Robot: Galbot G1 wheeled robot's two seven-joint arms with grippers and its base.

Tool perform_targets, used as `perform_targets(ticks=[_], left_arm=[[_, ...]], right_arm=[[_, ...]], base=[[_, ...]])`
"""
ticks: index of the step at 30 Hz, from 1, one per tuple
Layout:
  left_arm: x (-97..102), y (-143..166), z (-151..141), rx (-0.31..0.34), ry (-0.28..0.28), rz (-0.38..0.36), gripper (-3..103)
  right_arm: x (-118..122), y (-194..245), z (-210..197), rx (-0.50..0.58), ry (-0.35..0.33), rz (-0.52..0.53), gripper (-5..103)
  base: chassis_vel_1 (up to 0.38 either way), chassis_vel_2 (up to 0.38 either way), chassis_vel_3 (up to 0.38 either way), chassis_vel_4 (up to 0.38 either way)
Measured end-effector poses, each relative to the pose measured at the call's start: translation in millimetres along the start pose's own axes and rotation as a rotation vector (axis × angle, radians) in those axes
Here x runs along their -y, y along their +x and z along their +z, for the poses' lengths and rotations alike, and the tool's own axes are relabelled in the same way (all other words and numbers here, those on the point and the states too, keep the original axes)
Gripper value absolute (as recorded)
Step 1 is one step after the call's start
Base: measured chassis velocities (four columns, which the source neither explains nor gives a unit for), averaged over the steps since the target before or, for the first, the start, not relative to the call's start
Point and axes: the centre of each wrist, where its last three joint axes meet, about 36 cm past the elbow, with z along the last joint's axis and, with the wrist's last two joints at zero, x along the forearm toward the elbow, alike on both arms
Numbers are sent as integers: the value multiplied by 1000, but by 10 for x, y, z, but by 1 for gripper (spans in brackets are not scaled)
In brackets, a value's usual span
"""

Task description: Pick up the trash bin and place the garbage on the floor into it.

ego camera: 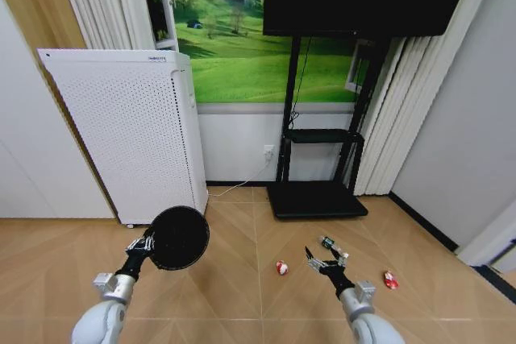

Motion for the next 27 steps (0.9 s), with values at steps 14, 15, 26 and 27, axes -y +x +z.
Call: perform_targets(ticks=[14,15,26,27], left_arm=[[35,52,-48,-19,-16,-12,7],[41,68,-56,-20,-17,-12,7],[46,102,-64,-29,-13,-15,7],[46,102,-64,-29,-13,-15,7]], right_arm=[[71,-55,53,-12,35,6,100],[73,-57,52,-11,36,5,100],[84,-36,74,-1,37,10,100],[84,-36,74,-1,37,10,100]], base=[[0,0,0,0],[0,0,0,0],[-22,25,21,-27],[-86,81,66,-66]])
